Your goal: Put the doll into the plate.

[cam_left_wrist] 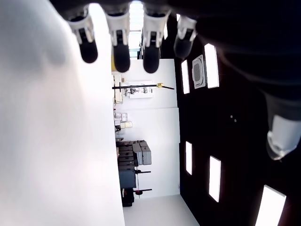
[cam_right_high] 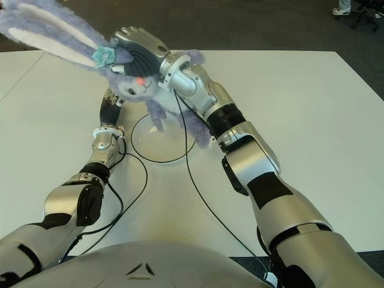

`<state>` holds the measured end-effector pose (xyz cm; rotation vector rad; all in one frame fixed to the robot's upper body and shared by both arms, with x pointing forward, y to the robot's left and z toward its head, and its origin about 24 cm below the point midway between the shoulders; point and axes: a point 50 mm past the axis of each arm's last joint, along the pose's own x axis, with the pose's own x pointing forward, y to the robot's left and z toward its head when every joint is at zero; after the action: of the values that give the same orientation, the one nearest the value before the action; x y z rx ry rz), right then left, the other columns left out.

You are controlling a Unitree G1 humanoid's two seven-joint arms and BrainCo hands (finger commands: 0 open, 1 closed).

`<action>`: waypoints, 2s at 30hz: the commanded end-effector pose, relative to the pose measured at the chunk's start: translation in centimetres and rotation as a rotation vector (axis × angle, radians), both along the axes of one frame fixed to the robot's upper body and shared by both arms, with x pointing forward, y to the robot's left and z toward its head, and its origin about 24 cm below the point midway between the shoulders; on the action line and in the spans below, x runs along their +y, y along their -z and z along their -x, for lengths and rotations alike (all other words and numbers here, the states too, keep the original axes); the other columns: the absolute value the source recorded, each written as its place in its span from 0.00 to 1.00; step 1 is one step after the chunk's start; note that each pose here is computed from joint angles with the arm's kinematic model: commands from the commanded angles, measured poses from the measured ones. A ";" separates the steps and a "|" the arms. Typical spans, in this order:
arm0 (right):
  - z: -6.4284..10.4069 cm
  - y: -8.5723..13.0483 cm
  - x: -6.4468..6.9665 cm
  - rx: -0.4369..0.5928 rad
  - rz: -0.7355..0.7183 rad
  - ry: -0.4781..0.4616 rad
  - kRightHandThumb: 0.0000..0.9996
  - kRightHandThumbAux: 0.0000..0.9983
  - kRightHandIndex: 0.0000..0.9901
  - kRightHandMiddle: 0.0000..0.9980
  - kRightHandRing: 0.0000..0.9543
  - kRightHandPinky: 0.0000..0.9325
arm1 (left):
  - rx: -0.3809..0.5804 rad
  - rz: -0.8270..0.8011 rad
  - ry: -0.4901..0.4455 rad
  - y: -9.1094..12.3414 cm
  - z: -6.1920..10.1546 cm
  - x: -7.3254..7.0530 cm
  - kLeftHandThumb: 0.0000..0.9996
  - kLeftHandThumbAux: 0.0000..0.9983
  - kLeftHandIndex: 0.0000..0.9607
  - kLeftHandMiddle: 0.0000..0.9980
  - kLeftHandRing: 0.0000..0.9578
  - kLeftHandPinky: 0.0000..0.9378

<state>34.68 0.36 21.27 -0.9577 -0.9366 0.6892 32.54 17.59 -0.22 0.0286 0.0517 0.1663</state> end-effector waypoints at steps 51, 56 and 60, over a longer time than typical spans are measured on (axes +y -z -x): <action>2.8 7.3 0.0 0.175 0.203 -0.016 0.71 0.71 0.44 0.62 0.64 0.64 | 0.586 -0.020 -0.048 10.5 9.2 -1.8 0.00 0.49 0.00 0.06 0.07 0.07; 2.8 7.6 -0.1 0.201 0.209 -0.006 0.71 0.71 0.44 0.65 0.67 0.68 | 0.581 -0.010 -0.062 10.5 9.2 -1.7 0.00 0.49 0.00 0.08 0.08 0.07; 2.8 8.1 -0.2 0.225 0.202 -0.001 0.71 0.71 0.44 0.69 0.72 0.70 | 0.558 -0.025 -0.049 10.3 9.0 -1.8 0.00 0.48 0.00 0.08 0.07 0.07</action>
<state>31.69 1.03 15.95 -1.0124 -0.8066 0.8625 32.75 17.10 -0.37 0.1115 0.0918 0.2216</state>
